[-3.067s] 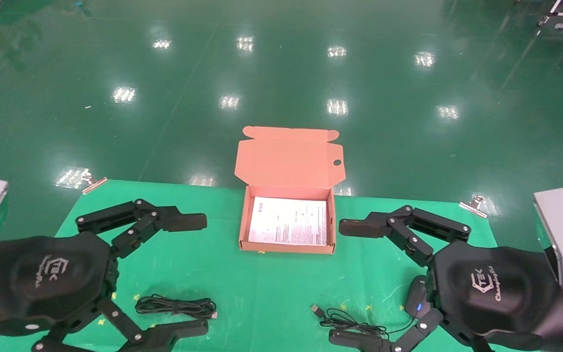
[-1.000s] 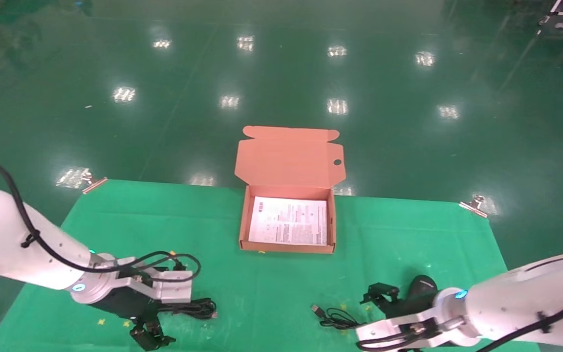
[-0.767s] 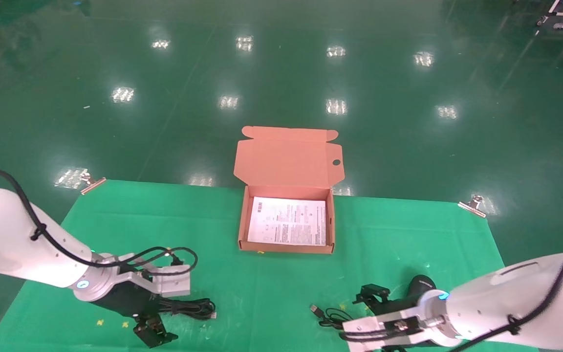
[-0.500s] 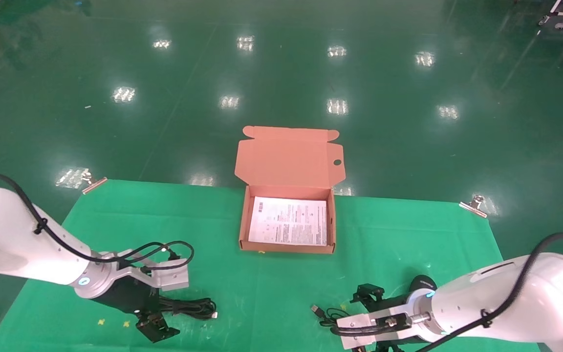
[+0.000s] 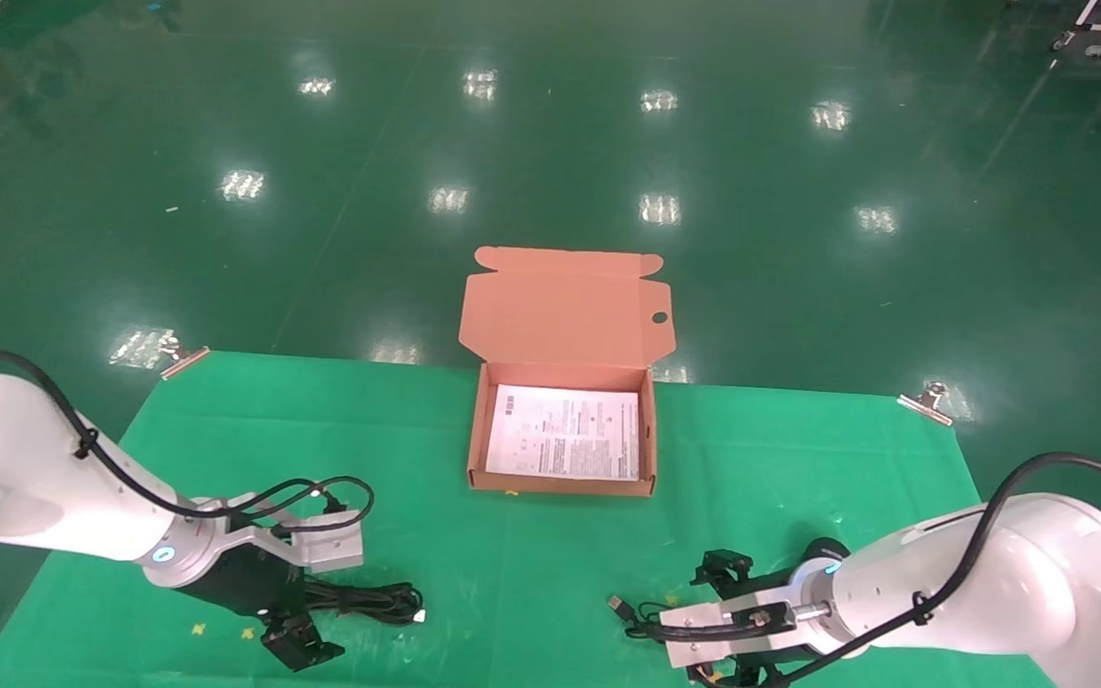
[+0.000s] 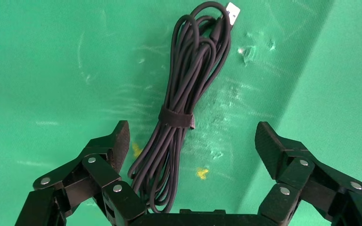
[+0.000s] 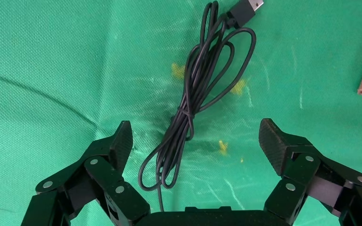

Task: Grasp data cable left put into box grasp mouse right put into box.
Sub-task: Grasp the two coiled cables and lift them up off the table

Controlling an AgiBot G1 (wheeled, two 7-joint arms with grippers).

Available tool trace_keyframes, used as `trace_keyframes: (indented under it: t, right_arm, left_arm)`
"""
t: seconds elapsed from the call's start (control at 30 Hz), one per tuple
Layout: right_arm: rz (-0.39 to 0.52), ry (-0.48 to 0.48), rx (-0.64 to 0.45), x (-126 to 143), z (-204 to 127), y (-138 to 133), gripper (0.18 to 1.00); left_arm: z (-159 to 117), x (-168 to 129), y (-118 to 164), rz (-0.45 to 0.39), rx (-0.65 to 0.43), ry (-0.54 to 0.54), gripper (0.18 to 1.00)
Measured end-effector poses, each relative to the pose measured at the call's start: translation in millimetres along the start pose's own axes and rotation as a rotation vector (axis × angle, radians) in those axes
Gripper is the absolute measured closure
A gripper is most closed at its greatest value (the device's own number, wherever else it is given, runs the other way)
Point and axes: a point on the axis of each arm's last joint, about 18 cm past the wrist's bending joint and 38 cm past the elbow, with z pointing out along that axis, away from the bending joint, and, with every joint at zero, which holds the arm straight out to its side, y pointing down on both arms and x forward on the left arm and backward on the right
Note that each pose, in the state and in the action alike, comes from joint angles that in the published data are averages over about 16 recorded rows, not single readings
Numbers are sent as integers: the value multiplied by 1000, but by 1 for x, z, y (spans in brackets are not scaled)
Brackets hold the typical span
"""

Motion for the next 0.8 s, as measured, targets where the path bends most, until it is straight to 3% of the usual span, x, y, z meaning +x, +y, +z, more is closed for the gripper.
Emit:
trace_keyframes:
  t: [0.2, 0.47, 0.8]
  right_arm:
    - [0, 0, 1, 0, 0, 0, 211]
    - [0, -2, 3, 0, -2, 0, 294]
    - [0, -3, 4, -1, -2, 0, 507]
  left_arm:
    - [0, 0, 0, 1, 1, 0, 225]
    - [-1, 0, -2, 6, 3, 0, 326]
    - [-2, 0, -3, 9, 4, 1, 524]
